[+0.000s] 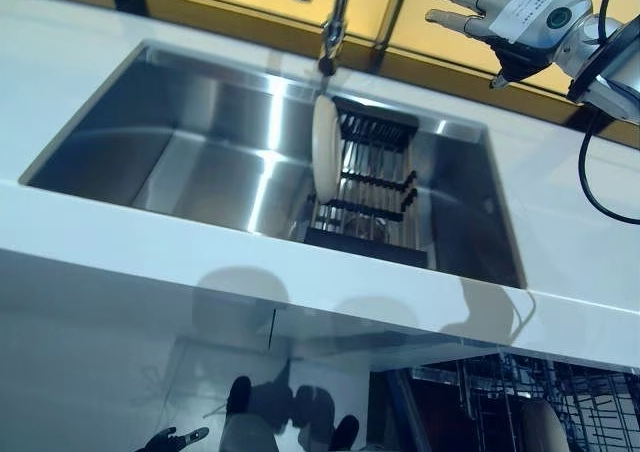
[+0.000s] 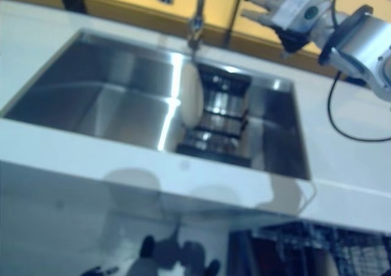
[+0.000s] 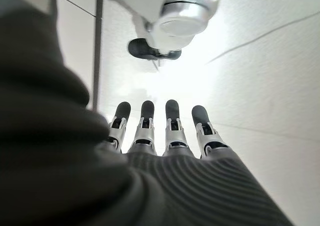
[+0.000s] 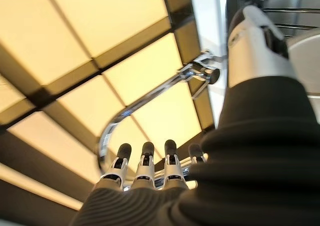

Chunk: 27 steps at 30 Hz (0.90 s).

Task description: Take plates into dishwasher

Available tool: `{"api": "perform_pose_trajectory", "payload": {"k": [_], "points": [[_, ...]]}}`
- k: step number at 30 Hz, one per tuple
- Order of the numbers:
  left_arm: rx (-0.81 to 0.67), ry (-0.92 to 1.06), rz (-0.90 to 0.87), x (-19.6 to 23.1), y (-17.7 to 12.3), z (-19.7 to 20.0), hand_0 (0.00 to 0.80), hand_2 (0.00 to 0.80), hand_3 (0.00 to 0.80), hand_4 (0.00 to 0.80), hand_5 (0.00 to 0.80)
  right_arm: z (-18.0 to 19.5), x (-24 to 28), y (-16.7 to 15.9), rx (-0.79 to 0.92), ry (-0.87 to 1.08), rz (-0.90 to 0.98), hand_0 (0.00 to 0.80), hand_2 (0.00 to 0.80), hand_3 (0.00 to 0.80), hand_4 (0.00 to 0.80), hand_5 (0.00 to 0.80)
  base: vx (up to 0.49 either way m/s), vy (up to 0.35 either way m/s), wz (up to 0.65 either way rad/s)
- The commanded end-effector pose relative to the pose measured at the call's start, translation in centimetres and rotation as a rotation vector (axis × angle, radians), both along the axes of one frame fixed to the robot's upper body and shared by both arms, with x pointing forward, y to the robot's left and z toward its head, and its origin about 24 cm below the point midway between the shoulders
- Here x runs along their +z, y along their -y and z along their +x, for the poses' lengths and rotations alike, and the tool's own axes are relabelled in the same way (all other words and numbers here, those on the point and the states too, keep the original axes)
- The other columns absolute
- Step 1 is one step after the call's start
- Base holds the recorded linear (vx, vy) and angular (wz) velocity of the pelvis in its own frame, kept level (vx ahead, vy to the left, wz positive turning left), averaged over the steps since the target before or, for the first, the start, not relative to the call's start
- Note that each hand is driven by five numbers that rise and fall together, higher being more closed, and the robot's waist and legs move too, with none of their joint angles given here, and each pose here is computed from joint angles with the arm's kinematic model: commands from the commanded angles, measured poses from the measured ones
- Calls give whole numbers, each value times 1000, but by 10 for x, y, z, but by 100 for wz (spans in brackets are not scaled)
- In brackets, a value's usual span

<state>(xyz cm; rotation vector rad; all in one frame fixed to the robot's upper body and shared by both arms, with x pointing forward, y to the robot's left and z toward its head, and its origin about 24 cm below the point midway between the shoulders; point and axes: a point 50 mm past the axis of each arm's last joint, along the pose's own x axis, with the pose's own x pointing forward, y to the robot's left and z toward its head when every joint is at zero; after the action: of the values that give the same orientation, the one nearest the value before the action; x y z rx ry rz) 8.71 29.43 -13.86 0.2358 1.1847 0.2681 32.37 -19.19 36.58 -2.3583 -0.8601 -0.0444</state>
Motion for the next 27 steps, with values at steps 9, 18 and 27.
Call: {"api": "perform_pose_trajectory", "payload": {"k": [9,18,27], "points": [[-29,118,9,14,-8,33,0,0,0,0,0,-10,46,-27,33,152,57,0,0,0,0,0,-22,50,7],[-30,131,0,16,-8,37,0,0,0,0,0,-6,46,-44,82,144,74,0,0,0,0,0,-3,10,4],[-29,151,-9,17,-6,42,0,0,0,0,0,-8,44,-60,133,122,84,0,0,0,0,0,0,0,0]]}}
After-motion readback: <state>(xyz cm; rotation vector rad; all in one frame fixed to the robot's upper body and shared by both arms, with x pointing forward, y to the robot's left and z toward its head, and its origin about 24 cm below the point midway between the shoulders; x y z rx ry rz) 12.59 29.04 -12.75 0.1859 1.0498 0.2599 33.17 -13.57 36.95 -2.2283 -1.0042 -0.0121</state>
